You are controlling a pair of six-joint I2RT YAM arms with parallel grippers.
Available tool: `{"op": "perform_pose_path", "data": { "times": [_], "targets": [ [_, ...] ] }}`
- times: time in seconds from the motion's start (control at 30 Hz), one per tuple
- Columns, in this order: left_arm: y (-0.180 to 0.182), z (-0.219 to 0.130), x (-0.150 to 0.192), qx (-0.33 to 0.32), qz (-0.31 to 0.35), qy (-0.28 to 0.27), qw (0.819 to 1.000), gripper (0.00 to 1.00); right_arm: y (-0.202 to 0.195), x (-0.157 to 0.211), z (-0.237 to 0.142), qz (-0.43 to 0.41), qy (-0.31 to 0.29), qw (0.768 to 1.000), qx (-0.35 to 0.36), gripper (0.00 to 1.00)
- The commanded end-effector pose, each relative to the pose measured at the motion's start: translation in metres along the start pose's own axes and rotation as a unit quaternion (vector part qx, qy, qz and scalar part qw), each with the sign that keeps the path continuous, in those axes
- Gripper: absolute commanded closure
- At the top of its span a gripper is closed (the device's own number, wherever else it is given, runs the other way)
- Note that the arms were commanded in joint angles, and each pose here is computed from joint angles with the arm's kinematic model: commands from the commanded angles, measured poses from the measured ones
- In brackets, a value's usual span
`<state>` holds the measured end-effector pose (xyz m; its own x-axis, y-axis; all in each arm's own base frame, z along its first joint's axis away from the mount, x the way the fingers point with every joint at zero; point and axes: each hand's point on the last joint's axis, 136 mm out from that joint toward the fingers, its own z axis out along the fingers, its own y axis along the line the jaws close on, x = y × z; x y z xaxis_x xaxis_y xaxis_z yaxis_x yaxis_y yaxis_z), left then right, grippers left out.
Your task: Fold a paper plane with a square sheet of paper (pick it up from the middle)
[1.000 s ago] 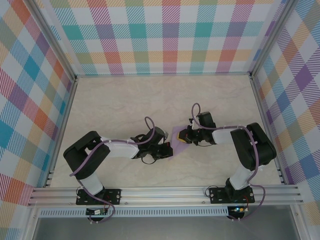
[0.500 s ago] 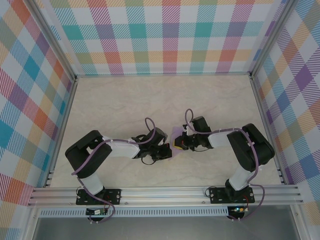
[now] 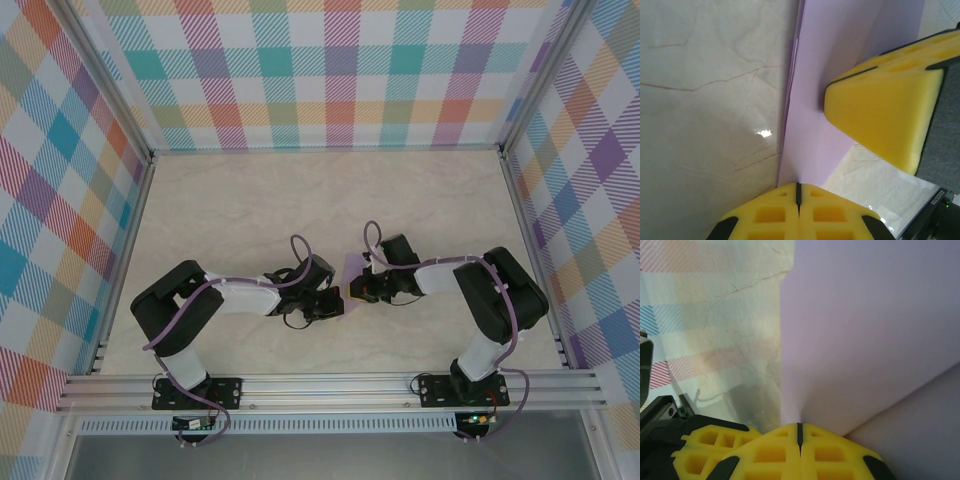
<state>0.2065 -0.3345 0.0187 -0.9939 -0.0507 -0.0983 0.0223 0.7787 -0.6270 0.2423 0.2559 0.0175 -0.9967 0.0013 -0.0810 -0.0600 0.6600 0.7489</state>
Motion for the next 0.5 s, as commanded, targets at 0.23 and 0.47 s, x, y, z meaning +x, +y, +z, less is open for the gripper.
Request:
{"op": "perform_pose_path", "data": {
  "times": [0.23, 0.47],
  "targets": [
    [0.066, -0.003, 0.037, -0.126, -0.041, 0.060, 0.989, 1.00, -0.027, -0.052, -0.011, -0.017, -0.060, 0.997, 0.037, 1.00],
    [0.061, -0.002, 0.035, -0.119, -0.039, 0.058, 0.990, 1.00, -0.042, -0.084, -0.027, 0.006, -0.099, 0.994, 0.036, 1.00]
  ]
}}
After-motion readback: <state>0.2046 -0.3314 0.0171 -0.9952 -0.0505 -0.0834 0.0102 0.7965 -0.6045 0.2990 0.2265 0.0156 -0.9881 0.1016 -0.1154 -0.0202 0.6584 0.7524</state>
